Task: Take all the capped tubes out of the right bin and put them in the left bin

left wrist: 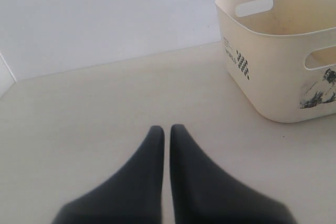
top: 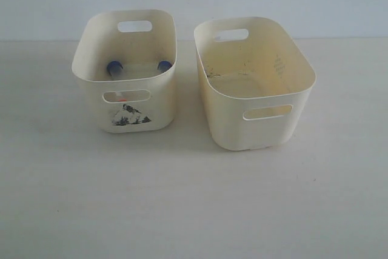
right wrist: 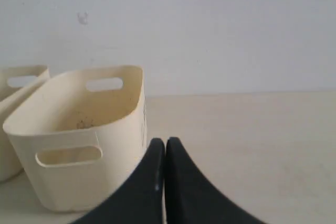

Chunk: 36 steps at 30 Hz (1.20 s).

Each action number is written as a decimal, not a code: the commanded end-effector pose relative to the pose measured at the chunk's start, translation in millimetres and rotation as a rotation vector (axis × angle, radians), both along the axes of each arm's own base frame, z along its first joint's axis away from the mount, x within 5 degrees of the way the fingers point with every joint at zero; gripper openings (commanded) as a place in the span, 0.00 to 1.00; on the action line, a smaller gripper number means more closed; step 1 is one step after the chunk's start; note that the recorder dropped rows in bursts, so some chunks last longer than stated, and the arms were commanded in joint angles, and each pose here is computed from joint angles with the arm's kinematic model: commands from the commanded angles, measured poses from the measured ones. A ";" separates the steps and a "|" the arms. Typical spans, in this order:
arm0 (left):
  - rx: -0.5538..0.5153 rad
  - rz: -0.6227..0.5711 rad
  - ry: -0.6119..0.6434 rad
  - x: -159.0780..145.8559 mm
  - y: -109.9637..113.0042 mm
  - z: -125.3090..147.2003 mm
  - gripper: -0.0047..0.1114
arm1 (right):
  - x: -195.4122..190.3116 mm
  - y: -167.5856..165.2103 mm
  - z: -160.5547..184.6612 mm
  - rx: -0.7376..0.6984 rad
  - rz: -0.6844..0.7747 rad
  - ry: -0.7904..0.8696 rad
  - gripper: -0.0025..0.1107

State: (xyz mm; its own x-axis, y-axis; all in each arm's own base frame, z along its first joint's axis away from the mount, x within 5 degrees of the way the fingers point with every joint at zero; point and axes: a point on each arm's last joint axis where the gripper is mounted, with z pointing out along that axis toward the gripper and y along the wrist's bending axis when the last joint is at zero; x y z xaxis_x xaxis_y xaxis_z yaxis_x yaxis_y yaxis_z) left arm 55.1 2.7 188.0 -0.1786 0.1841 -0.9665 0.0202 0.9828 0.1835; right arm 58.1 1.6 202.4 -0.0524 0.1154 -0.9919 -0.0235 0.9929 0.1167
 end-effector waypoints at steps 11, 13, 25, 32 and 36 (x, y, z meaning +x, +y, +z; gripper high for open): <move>-0.017 -0.001 -0.012 0.1 -0.3 2.0 0.08 | -4.5 2.2 -19.2 -0.081 0.037 0.192 0.02; -0.017 -0.001 -0.012 0.1 -0.3 2.0 0.08 | -4.6 2.3 -19.6 -0.077 0.037 0.197 0.02; -0.017 -0.001 -0.012 0.1 -0.3 2.0 0.08 | -4.6 2.4 -19.6 -0.073 0.037 0.197 0.02; -0.017 -0.001 -0.012 0.1 -0.3 2.0 0.08 | -4.6 2.4 -19.6 -0.073 0.037 0.197 0.02; -0.017 -0.001 -0.012 0.1 -0.3 2.0 0.08 | -4.6 2.4 -19.6 -0.073 0.037 0.197 0.02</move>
State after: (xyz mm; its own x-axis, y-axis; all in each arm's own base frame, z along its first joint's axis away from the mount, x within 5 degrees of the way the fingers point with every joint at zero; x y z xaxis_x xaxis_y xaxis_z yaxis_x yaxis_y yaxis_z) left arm 55.1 2.7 188.0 -0.1786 0.1841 -0.9665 0.0202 0.9828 0.1835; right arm 53.8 3.9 182.4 -0.2542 0.0357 -0.9665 -0.0436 0.9979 0.0483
